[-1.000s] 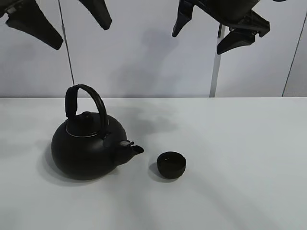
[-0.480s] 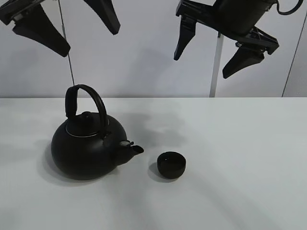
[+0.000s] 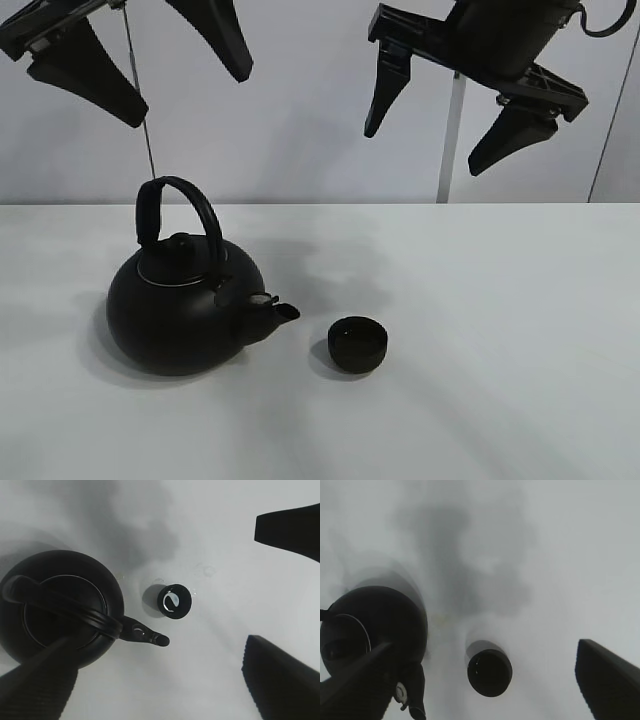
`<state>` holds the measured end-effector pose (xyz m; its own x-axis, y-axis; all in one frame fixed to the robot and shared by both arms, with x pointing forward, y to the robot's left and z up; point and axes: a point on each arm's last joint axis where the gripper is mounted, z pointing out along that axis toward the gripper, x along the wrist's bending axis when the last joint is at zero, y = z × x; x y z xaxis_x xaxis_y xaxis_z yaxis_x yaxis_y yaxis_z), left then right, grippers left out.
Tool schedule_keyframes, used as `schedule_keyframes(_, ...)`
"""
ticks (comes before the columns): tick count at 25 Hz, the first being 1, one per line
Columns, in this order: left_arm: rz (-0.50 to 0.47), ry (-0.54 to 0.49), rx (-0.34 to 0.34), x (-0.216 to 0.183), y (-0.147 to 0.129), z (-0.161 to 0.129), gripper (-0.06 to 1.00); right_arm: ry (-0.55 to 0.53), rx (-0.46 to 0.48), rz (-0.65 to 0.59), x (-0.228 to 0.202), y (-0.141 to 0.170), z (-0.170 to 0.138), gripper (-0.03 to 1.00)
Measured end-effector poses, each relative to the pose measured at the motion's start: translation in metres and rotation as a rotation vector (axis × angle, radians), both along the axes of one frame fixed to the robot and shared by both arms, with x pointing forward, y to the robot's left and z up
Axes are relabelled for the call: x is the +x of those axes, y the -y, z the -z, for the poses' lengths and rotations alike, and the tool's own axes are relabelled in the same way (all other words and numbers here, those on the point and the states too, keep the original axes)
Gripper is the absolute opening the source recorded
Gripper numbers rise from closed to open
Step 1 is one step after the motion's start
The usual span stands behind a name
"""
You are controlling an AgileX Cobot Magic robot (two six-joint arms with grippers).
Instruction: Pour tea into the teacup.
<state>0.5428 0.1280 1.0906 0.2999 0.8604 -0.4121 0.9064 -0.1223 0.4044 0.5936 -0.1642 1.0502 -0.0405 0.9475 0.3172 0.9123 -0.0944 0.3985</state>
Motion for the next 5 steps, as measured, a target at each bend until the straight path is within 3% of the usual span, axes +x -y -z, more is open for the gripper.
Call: schedule_keyframes(5, 0.000, 0.000, 0.000, 0.0000, 0.0000, 0.0000, 0.64, -0.006, -0.002, -0.001, -0.0005, 0.0001, 0.0003, 0.66)
